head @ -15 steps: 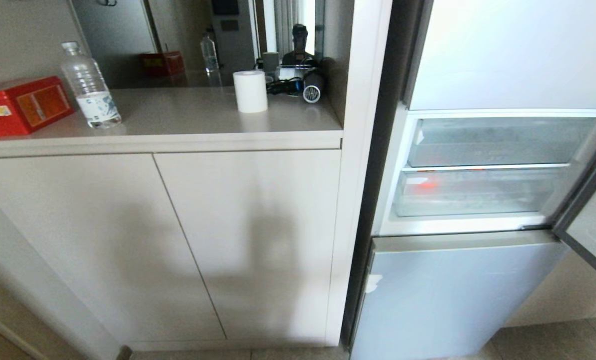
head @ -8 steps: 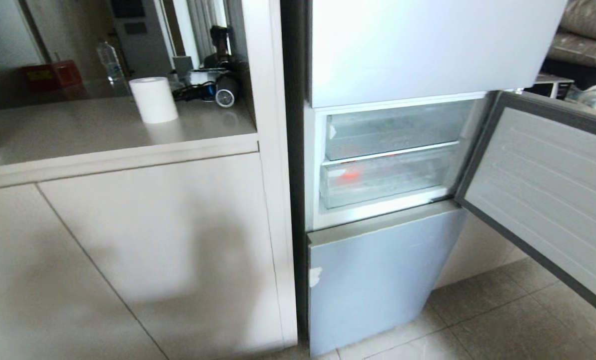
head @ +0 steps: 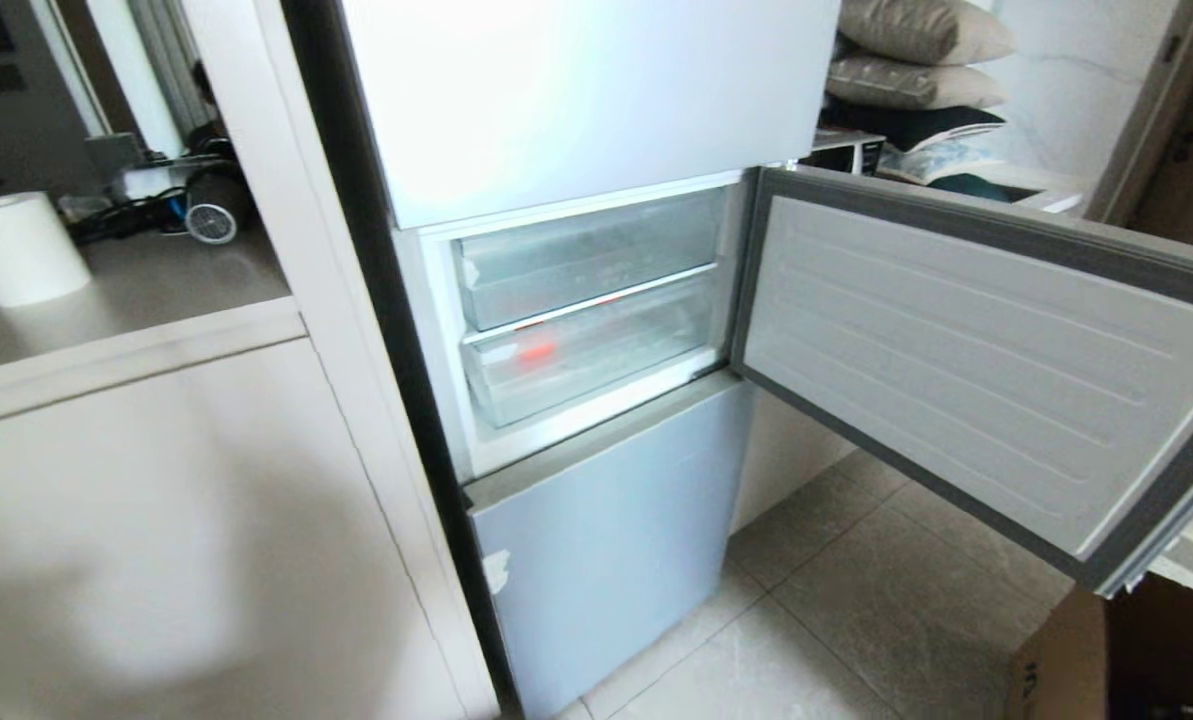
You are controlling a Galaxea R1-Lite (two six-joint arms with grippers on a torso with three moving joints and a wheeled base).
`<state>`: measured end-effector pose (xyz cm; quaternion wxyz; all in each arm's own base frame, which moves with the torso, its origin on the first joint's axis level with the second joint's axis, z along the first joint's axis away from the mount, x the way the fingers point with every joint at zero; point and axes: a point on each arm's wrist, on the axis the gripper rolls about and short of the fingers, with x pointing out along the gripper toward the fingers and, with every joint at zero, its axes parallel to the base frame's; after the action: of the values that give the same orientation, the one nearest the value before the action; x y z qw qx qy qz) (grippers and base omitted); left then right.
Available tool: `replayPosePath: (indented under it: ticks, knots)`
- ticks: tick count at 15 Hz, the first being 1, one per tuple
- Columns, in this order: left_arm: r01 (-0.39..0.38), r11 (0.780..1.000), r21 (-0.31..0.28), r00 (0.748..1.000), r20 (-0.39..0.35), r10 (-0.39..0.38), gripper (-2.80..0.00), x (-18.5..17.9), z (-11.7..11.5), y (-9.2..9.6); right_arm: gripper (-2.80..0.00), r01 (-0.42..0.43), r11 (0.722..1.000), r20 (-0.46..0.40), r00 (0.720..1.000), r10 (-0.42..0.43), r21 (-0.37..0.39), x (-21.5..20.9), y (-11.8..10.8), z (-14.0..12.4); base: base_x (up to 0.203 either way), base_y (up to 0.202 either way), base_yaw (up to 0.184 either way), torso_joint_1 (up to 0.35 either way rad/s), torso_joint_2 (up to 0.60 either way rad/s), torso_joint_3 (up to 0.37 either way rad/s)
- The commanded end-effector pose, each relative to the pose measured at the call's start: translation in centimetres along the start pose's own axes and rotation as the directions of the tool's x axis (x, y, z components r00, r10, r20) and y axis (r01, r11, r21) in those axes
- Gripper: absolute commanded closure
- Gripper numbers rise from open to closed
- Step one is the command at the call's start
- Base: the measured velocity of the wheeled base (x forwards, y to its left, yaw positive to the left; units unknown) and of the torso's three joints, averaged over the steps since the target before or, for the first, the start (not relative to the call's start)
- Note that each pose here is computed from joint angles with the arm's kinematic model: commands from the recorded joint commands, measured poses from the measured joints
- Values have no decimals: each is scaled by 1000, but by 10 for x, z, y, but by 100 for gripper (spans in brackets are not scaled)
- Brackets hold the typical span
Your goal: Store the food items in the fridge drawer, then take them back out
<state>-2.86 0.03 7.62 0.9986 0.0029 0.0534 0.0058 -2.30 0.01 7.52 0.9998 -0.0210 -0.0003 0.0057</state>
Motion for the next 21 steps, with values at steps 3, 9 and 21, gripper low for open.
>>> replayPosePath:
  ticks: [3,9,21]
  knots:
    - [0,1000,0,1000,-1,0,0,0,0,0,0,-2,1000,0,1000,2,-1,0,0,0,0,5,-166,1,1,4]
    - [0,1000,0,1000,-1,0,0,0,0,0,0,14,999,-45,999,-13,33,4,0,4,1,2,-30,0,0,1]
    - [0,1000,1,1000,-1,0,0,0,0,0,0,612,674,-292,790,-539,414,168,-87,99,0,0,0,0,0,0]
